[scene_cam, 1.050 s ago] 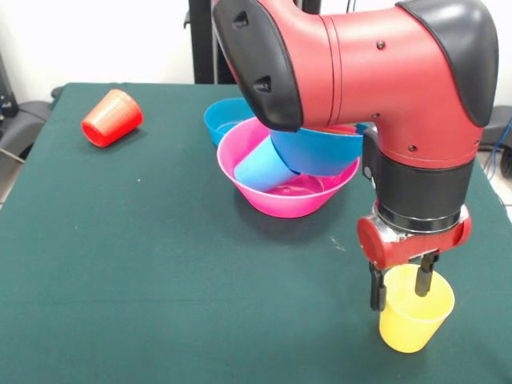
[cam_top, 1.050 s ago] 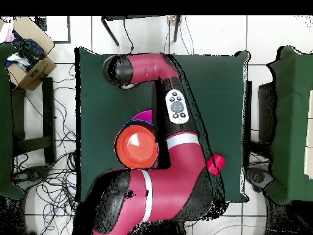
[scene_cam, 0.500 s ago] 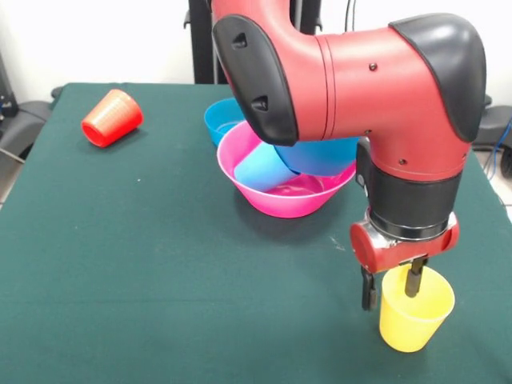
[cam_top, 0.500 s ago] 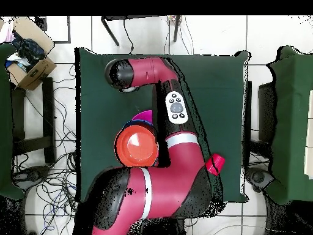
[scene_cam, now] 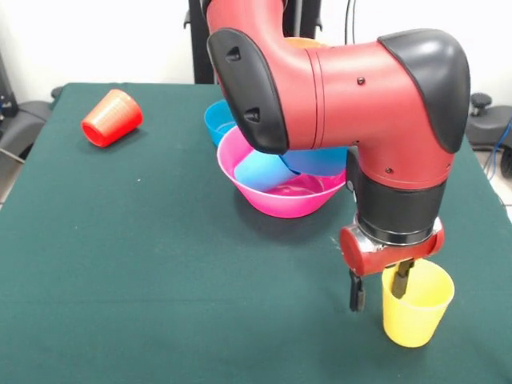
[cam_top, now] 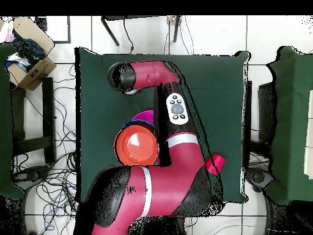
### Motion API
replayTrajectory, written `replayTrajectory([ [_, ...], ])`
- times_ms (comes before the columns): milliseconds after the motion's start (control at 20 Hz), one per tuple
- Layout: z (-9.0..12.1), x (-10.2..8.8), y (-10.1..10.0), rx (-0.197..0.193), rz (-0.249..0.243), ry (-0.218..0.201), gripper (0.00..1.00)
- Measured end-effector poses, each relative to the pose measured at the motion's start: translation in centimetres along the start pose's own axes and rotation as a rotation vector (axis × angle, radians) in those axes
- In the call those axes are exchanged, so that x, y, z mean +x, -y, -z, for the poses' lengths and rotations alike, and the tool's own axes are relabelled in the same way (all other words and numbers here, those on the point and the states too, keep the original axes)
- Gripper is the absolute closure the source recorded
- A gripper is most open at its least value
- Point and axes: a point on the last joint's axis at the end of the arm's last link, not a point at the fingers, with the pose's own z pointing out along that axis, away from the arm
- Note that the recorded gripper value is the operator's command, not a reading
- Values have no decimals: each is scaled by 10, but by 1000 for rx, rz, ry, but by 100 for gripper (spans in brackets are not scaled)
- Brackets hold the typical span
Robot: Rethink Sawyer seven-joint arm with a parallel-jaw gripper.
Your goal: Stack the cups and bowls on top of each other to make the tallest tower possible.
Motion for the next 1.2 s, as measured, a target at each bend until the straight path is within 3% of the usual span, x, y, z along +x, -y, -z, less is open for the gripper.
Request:
replayTrajectory([
  [350, -7, 1, 4, 12, -2, 25, 0],
  [400, -13, 1, 3, 12, -3, 41, 100],
  [900, 3, -15, -16, 22, 20, 67, 100],
  [1200, 36, -27, -21, 35, 33, 60, 100],
])
